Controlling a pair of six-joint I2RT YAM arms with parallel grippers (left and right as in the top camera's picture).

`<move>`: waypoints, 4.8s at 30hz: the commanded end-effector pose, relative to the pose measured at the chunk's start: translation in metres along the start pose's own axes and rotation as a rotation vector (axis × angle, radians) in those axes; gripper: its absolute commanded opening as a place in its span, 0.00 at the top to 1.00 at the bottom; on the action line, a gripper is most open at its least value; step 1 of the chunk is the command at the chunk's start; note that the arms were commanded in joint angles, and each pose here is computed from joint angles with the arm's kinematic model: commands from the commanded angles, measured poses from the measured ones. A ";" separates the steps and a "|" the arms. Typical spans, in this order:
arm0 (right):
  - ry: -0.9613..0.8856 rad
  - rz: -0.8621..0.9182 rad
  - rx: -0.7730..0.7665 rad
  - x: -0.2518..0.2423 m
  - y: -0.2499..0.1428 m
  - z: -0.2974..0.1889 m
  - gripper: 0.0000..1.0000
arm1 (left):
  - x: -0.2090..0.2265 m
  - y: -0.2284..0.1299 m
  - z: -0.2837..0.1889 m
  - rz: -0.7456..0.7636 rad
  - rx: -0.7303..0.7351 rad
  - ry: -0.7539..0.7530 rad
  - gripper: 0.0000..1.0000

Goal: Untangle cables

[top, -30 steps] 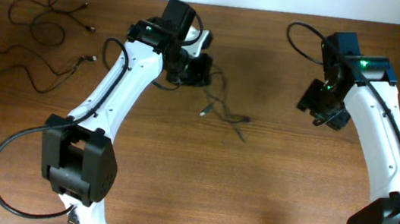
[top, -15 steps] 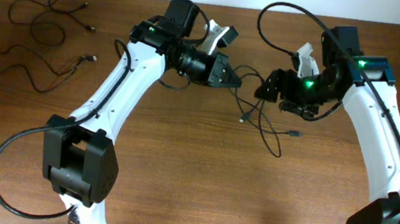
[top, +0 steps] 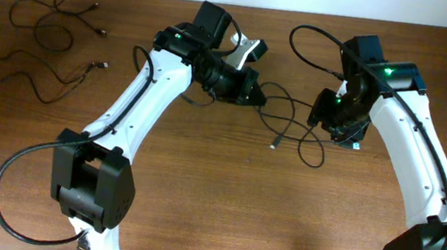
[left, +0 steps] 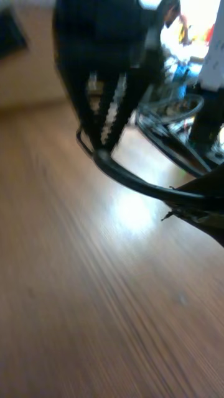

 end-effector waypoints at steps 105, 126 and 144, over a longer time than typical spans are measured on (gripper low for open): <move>0.048 -0.045 0.014 0.017 -0.006 0.004 0.07 | 0.070 -0.034 -0.012 -0.279 0.105 0.881 0.30; 0.053 -0.046 0.009 0.017 -0.006 0.004 0.03 | 0.165 -0.043 0.027 -0.296 0.148 0.666 0.36; 0.375 -0.207 0.156 0.046 -0.016 -0.003 0.03 | -0.034 0.051 -0.100 0.157 -0.206 0.325 1.00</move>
Point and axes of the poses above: each gripper's point midway between its finger pads, its own z axis out along the fingers, its own x axis along the line the jaws close on, y = z × x, the point moved 9 cm from there along -z, back along the fingers, and after that the axes turned 11 degrees about z, right-handed, at the moved point
